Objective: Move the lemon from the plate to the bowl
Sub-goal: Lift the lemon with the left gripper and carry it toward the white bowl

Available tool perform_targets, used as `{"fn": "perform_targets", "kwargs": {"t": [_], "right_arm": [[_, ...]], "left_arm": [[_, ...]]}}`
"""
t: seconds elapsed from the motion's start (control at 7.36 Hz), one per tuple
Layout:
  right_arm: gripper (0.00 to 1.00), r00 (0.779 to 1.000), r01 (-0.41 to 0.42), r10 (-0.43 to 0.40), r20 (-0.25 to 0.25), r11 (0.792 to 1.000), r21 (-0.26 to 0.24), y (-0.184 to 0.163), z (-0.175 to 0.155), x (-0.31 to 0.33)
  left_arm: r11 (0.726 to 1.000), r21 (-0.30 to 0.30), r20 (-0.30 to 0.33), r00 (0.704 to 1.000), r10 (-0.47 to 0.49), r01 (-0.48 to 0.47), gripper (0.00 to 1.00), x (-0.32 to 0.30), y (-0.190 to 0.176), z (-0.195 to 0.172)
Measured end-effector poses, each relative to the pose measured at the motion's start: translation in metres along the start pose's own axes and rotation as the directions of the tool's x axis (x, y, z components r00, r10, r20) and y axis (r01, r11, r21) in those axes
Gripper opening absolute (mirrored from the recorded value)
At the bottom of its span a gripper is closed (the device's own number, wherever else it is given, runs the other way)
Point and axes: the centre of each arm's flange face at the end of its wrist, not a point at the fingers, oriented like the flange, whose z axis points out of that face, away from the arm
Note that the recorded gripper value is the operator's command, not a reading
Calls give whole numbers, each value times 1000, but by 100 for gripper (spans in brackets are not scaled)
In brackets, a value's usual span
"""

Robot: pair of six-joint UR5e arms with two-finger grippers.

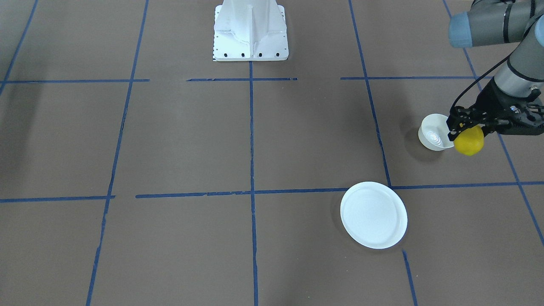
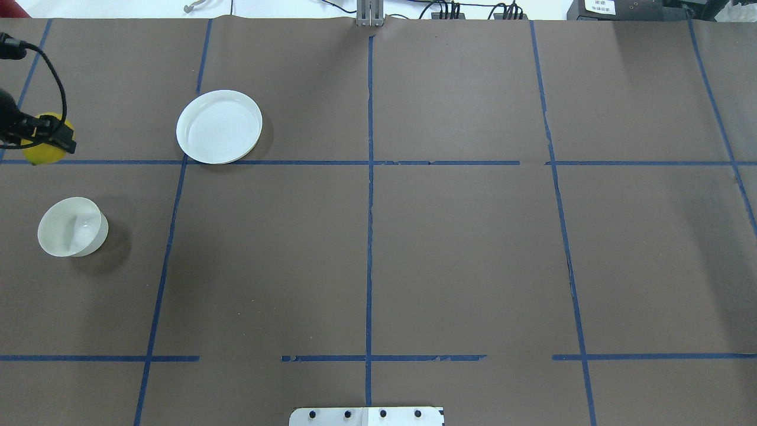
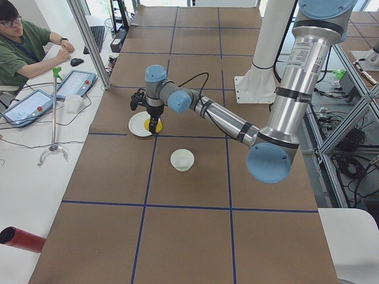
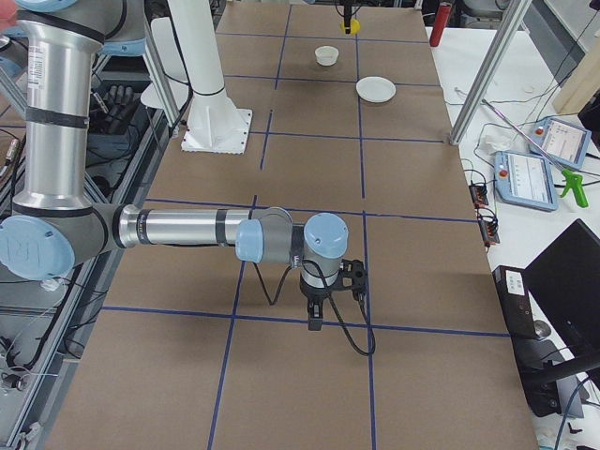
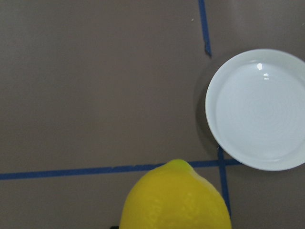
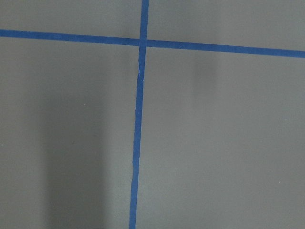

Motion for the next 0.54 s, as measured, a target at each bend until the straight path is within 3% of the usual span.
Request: {"fn": "perform_targets", "kwargs": {"t": [0.27,0.54], "right_arm": [[100,1000,0,0,0,1000,0,0,0,0],[100,1000,0,0,0,1000,0,0,0,0]], "left_arm": [[997,49,-14,999,-53,53,7,-37,44,15],[994,58,0,995,-96,96,7,-46,64,57]]}}
